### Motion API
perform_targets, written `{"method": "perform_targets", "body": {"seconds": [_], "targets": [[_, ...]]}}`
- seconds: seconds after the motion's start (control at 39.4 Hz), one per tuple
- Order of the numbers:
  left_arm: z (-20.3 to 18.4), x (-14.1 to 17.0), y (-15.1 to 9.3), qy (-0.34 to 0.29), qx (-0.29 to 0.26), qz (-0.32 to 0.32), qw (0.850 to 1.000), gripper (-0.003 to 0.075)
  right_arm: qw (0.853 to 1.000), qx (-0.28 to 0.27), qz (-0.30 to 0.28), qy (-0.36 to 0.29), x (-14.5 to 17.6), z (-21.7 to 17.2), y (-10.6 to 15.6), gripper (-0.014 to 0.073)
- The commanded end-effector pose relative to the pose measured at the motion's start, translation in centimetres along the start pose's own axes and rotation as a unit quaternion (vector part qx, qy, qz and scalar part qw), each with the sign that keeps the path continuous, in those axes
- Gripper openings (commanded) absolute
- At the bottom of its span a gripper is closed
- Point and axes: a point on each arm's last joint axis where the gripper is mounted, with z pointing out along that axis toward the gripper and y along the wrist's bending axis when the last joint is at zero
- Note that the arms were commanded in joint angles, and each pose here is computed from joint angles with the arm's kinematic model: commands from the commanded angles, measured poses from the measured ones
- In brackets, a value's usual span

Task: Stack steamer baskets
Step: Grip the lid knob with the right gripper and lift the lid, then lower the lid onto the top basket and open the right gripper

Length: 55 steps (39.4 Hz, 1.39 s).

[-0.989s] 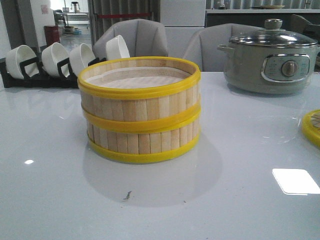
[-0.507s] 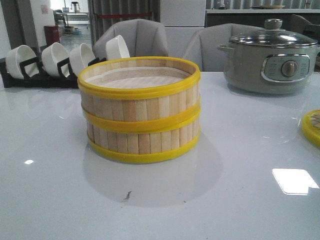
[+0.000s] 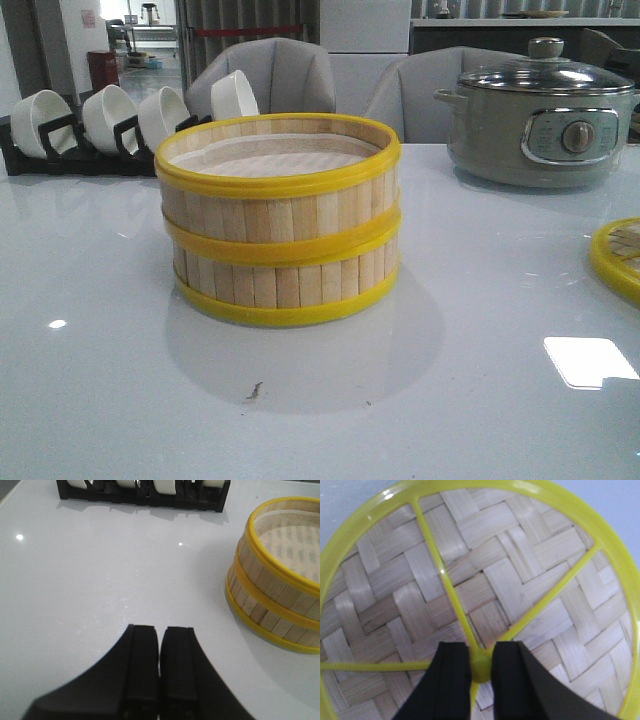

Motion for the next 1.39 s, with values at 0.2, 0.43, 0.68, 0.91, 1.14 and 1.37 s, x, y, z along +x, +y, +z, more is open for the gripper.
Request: {"method": "perform_targets", "body": {"seconds": [0.2, 0.43, 0.68, 0.91, 1.14, 1.37], "targets": [[-0.4, -1.7, -0.3, -0.056, 0.010, -0.007, 0.998, 0.0085, 0.986, -0.046, -0.084, -0.137, -3.9, -11.7, 7.1, 0.0028], [-0.4, -1.7, -0.3, -0.056, 0.010, -0.007, 0.998, 0.0085, 0.963, -0.105, -0.161, -0.189, -4.9, -19.1, 14.2, 0.0028], [-0.4, -1.7, -0.3, -0.056, 0.010, -0.007, 0.998, 0.0085, 0.926, -0.178, -0.240, -0.232, -3.9, -23.1, 22.5, 0.0028], [-0.4, -1.7, -0.3, -0.056, 0.010, -0.007, 0.998, 0.0085, 0.906, -0.216, -0.296, -0.215, -2.8, -22.2, 29.4, 0.0028], [-0.4, -1.7, -0.3, -0.056, 0.010, -0.007, 0.998, 0.0085, 0.903, -0.220, -0.320, -0.184, -2.3, -20.1, 32.6, 0.0028], [-0.4, -1.7, -0.3, -0.056, 0.010, -0.007, 0.998, 0.0085, 0.906, -0.215, -0.324, -0.168, -2.3, -18.6, 33.2, 0.0028]]}}
